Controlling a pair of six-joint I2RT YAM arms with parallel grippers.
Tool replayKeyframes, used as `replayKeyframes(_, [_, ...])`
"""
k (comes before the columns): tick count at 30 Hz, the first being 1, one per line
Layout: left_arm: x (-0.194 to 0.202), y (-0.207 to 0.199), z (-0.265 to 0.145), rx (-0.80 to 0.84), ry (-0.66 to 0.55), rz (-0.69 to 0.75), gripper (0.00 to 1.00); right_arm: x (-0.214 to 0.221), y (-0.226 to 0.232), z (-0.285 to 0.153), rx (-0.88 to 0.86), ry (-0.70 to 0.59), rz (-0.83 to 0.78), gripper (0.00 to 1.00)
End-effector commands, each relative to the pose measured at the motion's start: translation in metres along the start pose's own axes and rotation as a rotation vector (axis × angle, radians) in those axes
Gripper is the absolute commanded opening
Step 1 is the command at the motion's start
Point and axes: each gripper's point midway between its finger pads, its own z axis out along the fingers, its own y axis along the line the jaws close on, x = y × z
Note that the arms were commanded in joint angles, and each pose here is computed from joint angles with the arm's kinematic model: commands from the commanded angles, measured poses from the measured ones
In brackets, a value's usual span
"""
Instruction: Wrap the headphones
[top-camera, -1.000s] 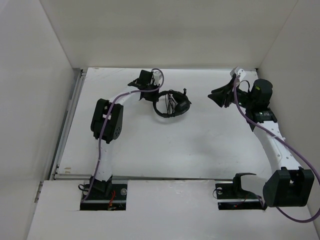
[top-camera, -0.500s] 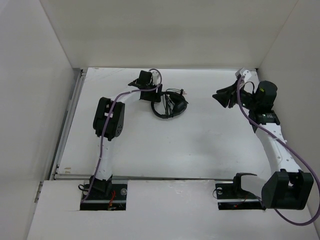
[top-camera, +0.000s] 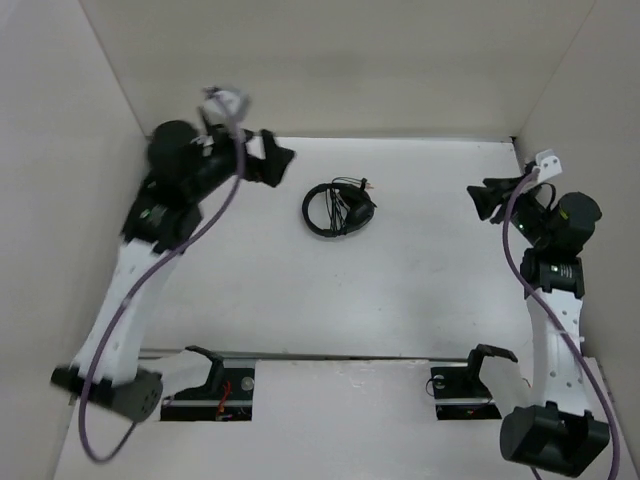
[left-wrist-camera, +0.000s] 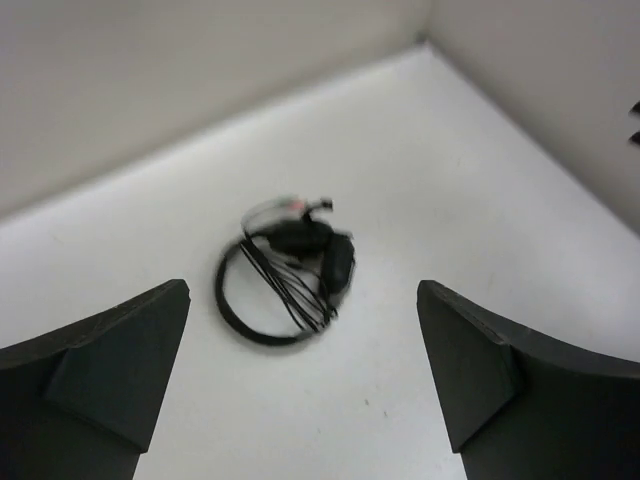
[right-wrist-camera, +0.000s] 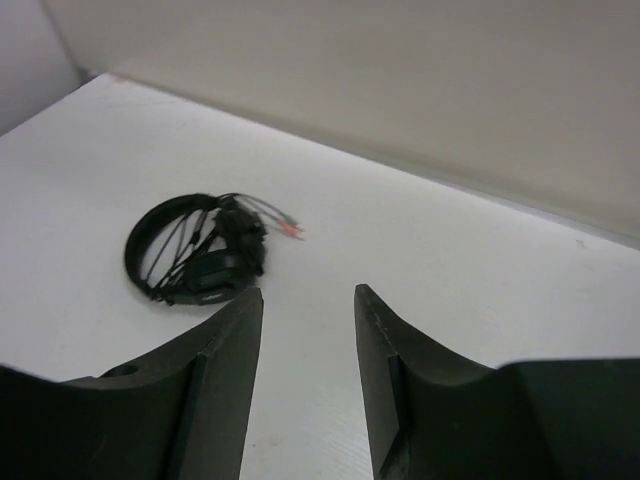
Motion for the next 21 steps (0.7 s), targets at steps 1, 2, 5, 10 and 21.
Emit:
replayKeyframes(1, [0.015, 0.05, -0.061, -0.182, -0.016, 0.033, 1.0, -0.016, -0.034, -0.029, 0.238, -0.021, 0.033, 0.49])
replayKeyframes(2, [0.022, 0.075, -0.077, -0.285, -0.031, 0.027, 1.0, -0.015, -0.04, -0.038, 0.287, -0.012, 0.037, 0.51])
replayKeyframes(5, [0.07, 0.137, -0.117, -0.532, 0.003, -0.029, 1.0, -0.01, -0.057, -0.063, 0.404, 0.044, 0.048, 0.52])
replayKeyframes(10, [0.132, 0.17, -0.158, -0.677, 0.069, -0.115, 1.0, 0.009, -0.069, -0.087, 0.487, 0.197, 0.117, 0.93])
replayKeyframes(21, [0.16, 0.192, -0.229, -0.871, 0.087, -0.088, 1.0, 0.051, -0.044, -0.115, 0.501, 0.487, 0.227, 1.0])
